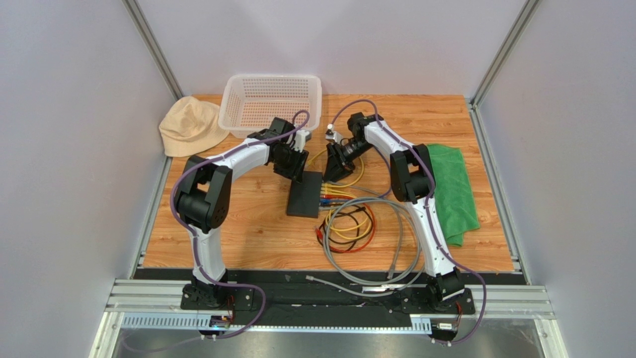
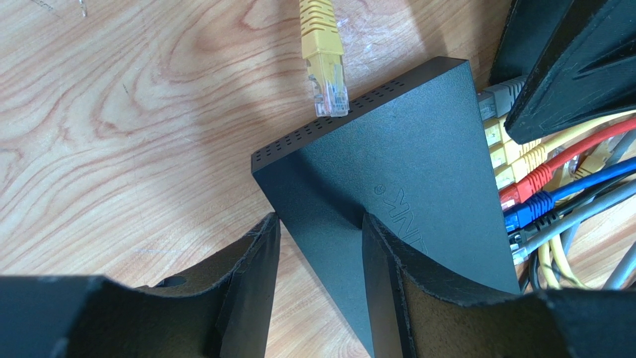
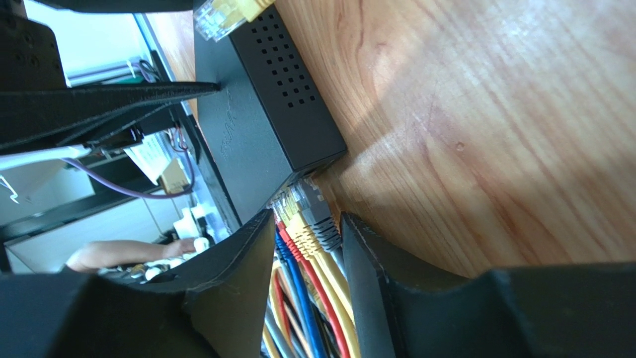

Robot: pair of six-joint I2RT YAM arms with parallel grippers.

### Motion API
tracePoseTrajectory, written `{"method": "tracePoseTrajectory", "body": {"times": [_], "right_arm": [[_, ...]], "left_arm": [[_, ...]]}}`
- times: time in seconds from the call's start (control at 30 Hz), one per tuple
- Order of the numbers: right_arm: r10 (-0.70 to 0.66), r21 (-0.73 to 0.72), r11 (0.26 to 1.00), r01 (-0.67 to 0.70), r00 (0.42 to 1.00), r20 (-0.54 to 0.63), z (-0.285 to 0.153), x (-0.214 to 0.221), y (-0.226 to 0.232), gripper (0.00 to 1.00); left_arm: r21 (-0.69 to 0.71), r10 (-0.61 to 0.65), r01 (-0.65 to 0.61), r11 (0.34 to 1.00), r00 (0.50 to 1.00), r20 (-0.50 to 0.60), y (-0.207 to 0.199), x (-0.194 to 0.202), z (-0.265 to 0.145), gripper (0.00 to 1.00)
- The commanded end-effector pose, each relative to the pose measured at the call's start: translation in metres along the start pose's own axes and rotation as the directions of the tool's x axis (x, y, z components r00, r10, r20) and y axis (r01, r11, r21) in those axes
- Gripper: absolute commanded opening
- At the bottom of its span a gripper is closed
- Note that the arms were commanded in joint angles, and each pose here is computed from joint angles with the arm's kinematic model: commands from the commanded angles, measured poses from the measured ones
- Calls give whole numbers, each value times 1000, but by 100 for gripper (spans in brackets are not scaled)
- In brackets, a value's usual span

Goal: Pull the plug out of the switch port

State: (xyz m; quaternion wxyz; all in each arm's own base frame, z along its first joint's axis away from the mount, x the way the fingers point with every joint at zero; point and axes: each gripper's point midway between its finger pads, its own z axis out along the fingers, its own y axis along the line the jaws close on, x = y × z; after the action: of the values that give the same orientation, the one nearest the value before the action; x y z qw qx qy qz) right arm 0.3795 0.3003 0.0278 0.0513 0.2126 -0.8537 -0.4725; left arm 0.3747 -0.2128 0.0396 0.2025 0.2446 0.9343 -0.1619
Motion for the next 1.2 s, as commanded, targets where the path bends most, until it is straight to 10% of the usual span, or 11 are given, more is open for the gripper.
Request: {"method": "tracePoseTrajectory", "body": {"times": [0.0, 0.2, 0.43, 1.17], "right_arm": [[-41, 101, 994, 44, 999, -33, 46, 1, -35, 47], [-43, 119, 992, 48, 998, -45, 52, 4, -38, 43], [-52, 174, 983, 61, 997, -54, 53, 3, -38, 0], [-21, 148, 988, 50, 981, -191, -5, 44, -47, 0]], "left_arm": [[-29, 55, -58, 998, 995, -80, 0, 22, 9, 52], [-30, 62, -65, 997, 994, -87, -2, 23, 11, 52], [-28, 62, -64, 998, 994, -90, -2, 23, 12, 52], [-27, 69, -71, 997, 995, -78, -2, 21, 13, 51]]}}
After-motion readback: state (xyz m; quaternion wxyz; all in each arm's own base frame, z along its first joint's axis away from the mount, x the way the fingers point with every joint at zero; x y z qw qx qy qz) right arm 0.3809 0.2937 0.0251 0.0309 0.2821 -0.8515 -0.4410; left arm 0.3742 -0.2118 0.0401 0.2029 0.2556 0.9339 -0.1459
